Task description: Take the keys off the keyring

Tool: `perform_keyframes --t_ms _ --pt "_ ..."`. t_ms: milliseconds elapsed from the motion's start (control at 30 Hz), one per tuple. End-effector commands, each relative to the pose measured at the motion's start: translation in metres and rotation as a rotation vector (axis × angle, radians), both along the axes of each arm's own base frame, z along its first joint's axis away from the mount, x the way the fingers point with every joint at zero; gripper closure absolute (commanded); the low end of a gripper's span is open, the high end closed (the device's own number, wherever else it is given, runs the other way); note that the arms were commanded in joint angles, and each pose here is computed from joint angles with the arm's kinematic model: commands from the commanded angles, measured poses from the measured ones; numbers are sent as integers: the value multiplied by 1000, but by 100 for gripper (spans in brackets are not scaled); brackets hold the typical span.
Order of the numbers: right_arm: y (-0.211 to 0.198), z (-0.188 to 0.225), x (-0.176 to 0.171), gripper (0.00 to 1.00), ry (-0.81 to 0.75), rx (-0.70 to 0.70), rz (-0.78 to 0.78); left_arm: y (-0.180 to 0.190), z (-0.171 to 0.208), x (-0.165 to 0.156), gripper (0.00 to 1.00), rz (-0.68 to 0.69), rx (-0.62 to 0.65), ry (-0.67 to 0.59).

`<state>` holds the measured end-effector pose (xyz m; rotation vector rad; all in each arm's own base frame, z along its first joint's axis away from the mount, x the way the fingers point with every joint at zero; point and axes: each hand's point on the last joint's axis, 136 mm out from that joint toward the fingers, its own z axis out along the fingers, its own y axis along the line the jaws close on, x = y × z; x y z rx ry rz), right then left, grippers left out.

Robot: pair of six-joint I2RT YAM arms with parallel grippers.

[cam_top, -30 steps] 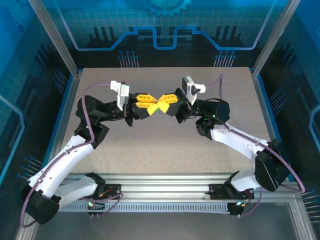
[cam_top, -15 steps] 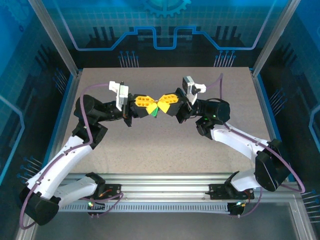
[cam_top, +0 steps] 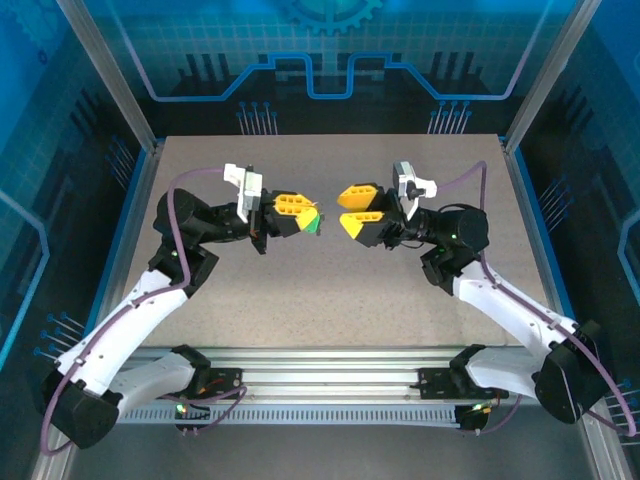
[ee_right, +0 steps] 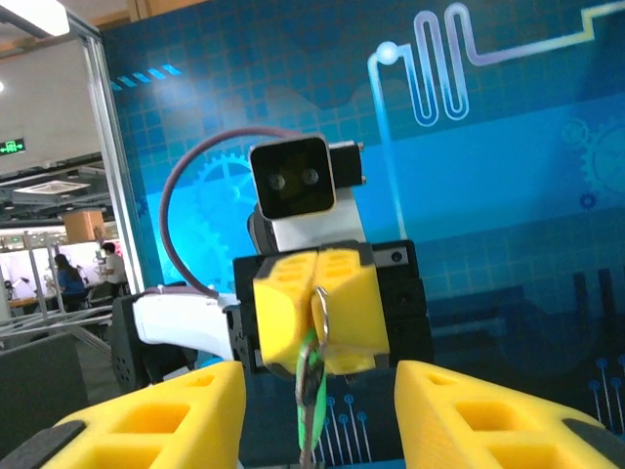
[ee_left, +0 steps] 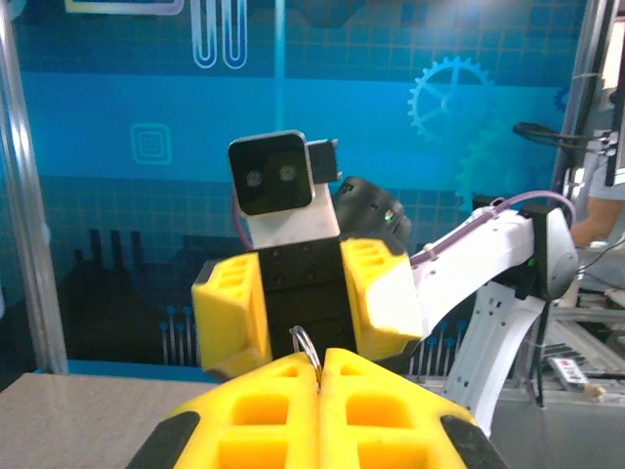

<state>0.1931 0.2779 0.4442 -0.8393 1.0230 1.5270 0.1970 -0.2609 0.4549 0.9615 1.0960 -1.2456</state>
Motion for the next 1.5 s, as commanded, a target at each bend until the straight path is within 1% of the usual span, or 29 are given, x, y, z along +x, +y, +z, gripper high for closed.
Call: perform_keyframes --t_ms 0,133,167,200,267,400,500,633,833,933,1100,1467 --pt "5 -9 0 53 10 -19 60 -3 7 -8 100 -77 -33 -5" --pt "9 -2 -7 54 20 27 185 -2 11 -14 100 -110 -46 -15" --pt "13 -6 -6 55 42 13 204 -2 12 -15 100 -113 -47 -17" --pt "16 1 -11 56 14 11 230 -2 12 -16 100 -117 -48 -18" --pt "21 3 -21 58 -6 -1 268 -2 13 -19 100 -133 -48 -21" --pt "25 7 -25 64 -6 -12 304 -2 13 -21 100 -147 -51 -24" --pt "29 11 -33 73 -20 -27 344 -2 13 -21 100 -158 -54 -21" --pt "35 9 -41 76 -20 -55 399 -1 12 -20 100 -139 -64 -36" --pt "38 12 -43 67 -19 -49 411 -1 10 -19 100 -135 -62 -40" --pt "37 16 -48 66 -31 -52 424 -1 9 -19 100 -124 -63 -46" --pt "35 21 -61 69 -55 -60 456 -1 5 -15 100 -104 -62 -51" --pt "25 28 -64 67 -66 -47 437 2 6 -9 100 -76 -79 -56"
